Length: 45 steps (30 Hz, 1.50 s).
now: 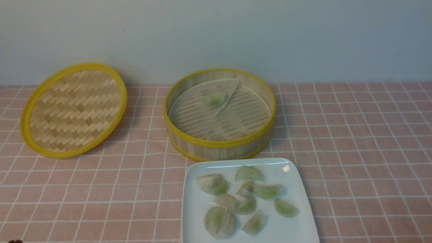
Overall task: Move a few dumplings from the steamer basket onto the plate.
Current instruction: Use the left arm to grab a dumpling from the steamer
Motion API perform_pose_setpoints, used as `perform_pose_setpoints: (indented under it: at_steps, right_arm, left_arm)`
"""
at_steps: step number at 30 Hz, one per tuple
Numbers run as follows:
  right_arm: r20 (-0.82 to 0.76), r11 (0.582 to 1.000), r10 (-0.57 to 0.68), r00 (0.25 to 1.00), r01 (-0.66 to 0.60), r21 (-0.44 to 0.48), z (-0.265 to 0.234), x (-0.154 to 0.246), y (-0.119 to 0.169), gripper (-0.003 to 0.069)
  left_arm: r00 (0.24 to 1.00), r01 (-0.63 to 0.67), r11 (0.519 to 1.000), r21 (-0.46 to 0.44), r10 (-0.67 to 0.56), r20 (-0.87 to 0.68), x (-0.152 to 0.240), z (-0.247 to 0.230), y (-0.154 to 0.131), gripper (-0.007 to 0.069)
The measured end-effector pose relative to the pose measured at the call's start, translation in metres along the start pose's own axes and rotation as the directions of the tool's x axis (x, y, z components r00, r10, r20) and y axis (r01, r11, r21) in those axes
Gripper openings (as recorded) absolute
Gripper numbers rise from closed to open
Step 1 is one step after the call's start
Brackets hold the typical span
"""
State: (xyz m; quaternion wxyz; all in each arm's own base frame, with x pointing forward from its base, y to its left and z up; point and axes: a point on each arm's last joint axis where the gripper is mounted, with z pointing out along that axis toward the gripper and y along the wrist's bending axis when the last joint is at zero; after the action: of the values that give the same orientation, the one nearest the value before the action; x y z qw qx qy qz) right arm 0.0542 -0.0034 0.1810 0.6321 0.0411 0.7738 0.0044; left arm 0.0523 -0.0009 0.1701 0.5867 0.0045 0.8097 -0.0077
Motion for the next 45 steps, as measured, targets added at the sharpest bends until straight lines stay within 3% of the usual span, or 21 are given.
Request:
perform_pose_setpoints:
  at_steps: [25,29,31,34,37,39,40,43,45]
  right_arm:
    - [0.000,1.000,0.000,1.000,0.000,0.000,0.000,0.000,0.000,-0.0015]
    - [0.000,1.000,0.000,1.000,0.000,0.000,0.000,0.000,0.000,-0.0015]
    - [0.000,1.000,0.000,1.000,0.000,0.000,0.000,0.000,0.000,-0.0015]
    - [0.000,1.000,0.000,1.000,0.000,0.000,0.000,0.000,0.000,-0.0015]
    - [0.000,1.000,0.000,1.000,0.000,0.000,0.000,0.000,0.000,-0.0015]
    - [0.000,1.000,0.000,1.000,0.000,0.000,0.000,0.000,0.000,-0.0015]
    - [0.000,1.000,0.000,1.000,0.000,0.000,0.000,0.000,0.000,-0.0015]
    - [0.000,1.000,0.000,1.000,0.000,0.000,0.000,0.000,0.000,-0.0015]
    - [0.000,1.000,0.000,1.000,0.000,0.000,0.000,0.000,0.000,-0.0015]
  left_arm:
    - [1.000,0.006,1.000,0.003,-0.006,0.012,-0.001,0.000,0.000,-0.0006]
    - [0.973,0.065,0.998,0.027,-0.069,0.220,-0.019,-0.002,-0.001,-0.0006]
    - [0.873,0.187,0.978,0.088,-0.206,0.441,-0.040,-0.009,0.000,-0.0006]
    - [0.696,0.274,0.947,0.168,-0.315,0.645,-0.060,-0.023,0.005,-0.0006]
    - [0.486,0.319,0.915,0.246,-0.381,0.787,-0.076,-0.040,0.012,-0.0006]
    - [0.416,0.344,0.887,0.307,-0.437,0.798,-0.101,-0.049,0.013,-0.0006]
    - [0.413,0.343,0.882,0.323,-0.450,0.792,-0.113,-0.053,0.012,-0.0006]
    - [0.590,0.337,0.888,0.313,-0.459,0.665,-0.164,-0.046,0.003,-0.0006]
    - [0.764,0.344,0.909,0.238,-0.418,0.492,-0.193,-0.029,-0.002,-0.0006]
